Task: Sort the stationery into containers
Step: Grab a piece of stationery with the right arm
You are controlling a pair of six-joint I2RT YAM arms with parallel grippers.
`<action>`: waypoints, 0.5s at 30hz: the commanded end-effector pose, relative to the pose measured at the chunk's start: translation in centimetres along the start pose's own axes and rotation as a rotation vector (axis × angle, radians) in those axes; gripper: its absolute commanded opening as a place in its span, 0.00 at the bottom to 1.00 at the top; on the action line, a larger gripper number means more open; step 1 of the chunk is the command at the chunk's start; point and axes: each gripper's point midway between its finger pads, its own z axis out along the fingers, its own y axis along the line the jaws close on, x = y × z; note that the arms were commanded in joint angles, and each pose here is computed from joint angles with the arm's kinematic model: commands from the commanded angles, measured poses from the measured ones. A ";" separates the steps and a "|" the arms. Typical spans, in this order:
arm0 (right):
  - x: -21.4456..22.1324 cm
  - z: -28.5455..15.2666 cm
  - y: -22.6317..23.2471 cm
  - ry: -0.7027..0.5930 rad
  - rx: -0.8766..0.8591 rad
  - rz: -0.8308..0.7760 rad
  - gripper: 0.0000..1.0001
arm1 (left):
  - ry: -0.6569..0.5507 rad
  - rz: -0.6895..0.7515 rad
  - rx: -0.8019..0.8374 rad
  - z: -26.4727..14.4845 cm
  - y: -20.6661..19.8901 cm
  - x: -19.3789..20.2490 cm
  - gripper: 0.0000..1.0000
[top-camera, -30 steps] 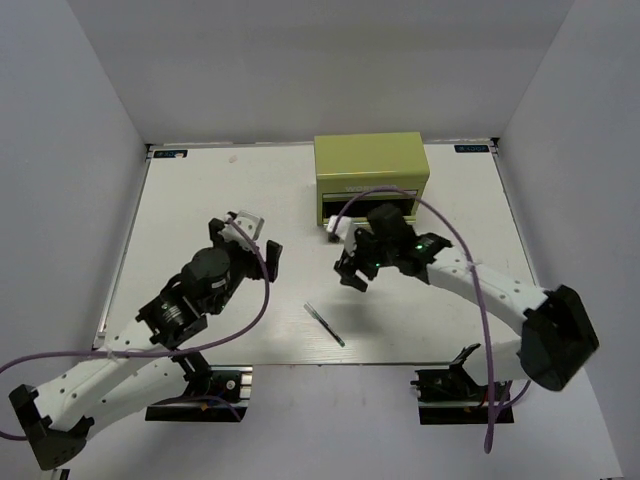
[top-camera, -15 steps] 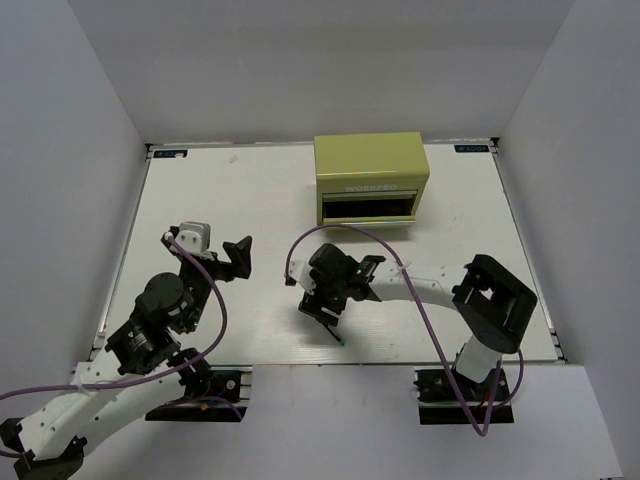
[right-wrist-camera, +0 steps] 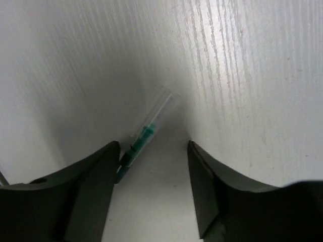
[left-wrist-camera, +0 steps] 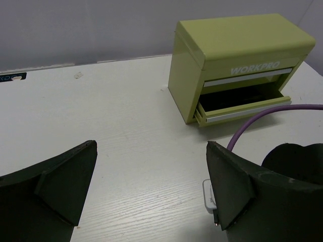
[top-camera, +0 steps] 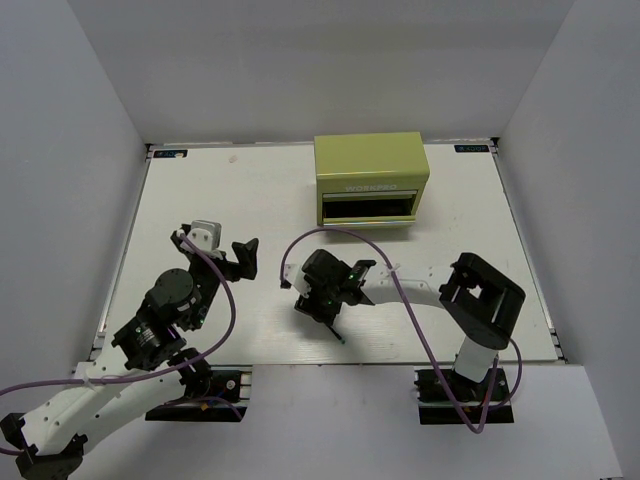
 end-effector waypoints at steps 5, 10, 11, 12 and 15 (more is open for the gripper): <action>2.4 1.1 -0.8 0.074 0.030 -0.019 0.25 | -0.014 -0.015 0.046 -0.1 -0.7 -0.4 1.00; 3.9 0.7 -1.3 0.123 0.038 -0.055 0.04 | -0.023 -0.012 0.055 -0.3 -0.8 -0.6 1.00; 4.3 0.5 -2.3 0.139 0.089 -0.069 0.02 | -0.024 -0.012 0.055 -0.4 -0.7 -0.5 1.00; 3.8 0.0 -2.9 0.123 0.115 -0.081 0.00 | -0.031 -0.017 0.065 -0.4 -0.9 -0.6 1.00; 3.2 -1.7 -5.6 0.090 0.241 -0.115 0.00 | -0.039 -0.022 0.066 -0.6 -0.8 -0.9 1.00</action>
